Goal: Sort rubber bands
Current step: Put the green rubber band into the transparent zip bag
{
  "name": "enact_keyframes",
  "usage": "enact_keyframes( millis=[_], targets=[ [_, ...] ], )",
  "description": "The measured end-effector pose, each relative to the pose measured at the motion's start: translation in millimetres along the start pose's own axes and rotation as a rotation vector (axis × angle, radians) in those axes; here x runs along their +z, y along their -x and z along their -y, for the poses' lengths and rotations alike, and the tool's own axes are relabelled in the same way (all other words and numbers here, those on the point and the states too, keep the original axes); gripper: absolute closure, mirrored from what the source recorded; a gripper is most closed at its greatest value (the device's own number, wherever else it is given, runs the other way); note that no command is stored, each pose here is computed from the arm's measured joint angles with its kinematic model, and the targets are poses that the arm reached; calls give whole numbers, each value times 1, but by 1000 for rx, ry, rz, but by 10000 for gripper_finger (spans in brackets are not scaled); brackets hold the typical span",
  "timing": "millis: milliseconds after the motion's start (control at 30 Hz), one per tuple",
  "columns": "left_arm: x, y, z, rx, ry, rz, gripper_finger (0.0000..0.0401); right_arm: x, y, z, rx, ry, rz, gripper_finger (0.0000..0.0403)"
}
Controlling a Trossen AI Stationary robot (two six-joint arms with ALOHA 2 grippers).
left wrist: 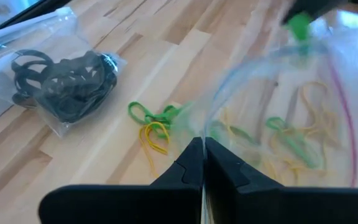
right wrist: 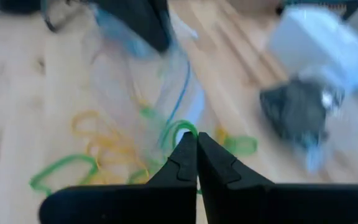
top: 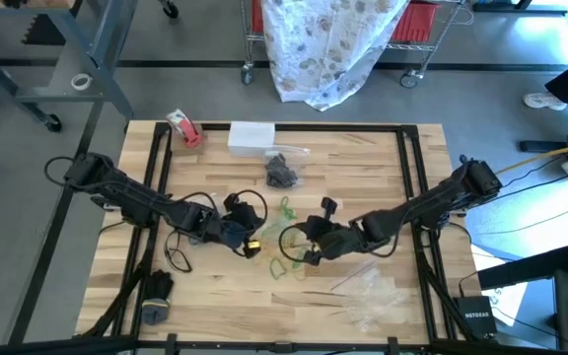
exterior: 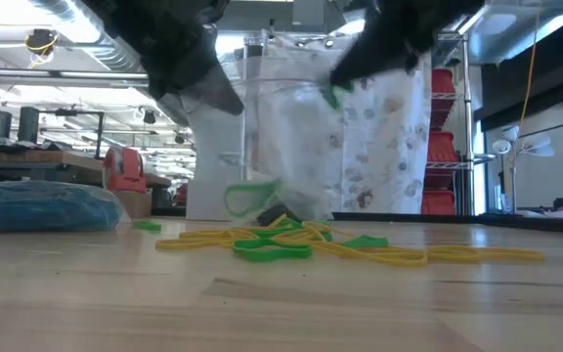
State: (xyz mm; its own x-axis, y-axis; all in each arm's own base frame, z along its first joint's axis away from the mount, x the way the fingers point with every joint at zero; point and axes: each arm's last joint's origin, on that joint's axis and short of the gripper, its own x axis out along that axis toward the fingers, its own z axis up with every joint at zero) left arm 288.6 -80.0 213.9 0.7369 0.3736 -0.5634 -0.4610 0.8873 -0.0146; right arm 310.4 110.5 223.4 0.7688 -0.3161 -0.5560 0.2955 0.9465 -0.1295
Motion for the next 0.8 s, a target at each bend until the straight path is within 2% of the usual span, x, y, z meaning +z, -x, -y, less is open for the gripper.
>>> enact_keyframes(
  millis=[267, 500, 667, 800],
  targets=[
    [2, -2, -3, 12, 87, 1, 401, 45, 14, -6, 45, 86, 121, 403],
    [2, -2, -3, 8, 103, 7, 401, 50, 9, -5, 48, 155, 170, 403],
    [5, -2, -1, -5, 143, 27, 401, 48, -8, 2, 102, 71, 127, 401],
    [7, -3, -1, -14, 170, 44, 401, 45, -19, 9, 102, 6, 86, 387]
  ],
)
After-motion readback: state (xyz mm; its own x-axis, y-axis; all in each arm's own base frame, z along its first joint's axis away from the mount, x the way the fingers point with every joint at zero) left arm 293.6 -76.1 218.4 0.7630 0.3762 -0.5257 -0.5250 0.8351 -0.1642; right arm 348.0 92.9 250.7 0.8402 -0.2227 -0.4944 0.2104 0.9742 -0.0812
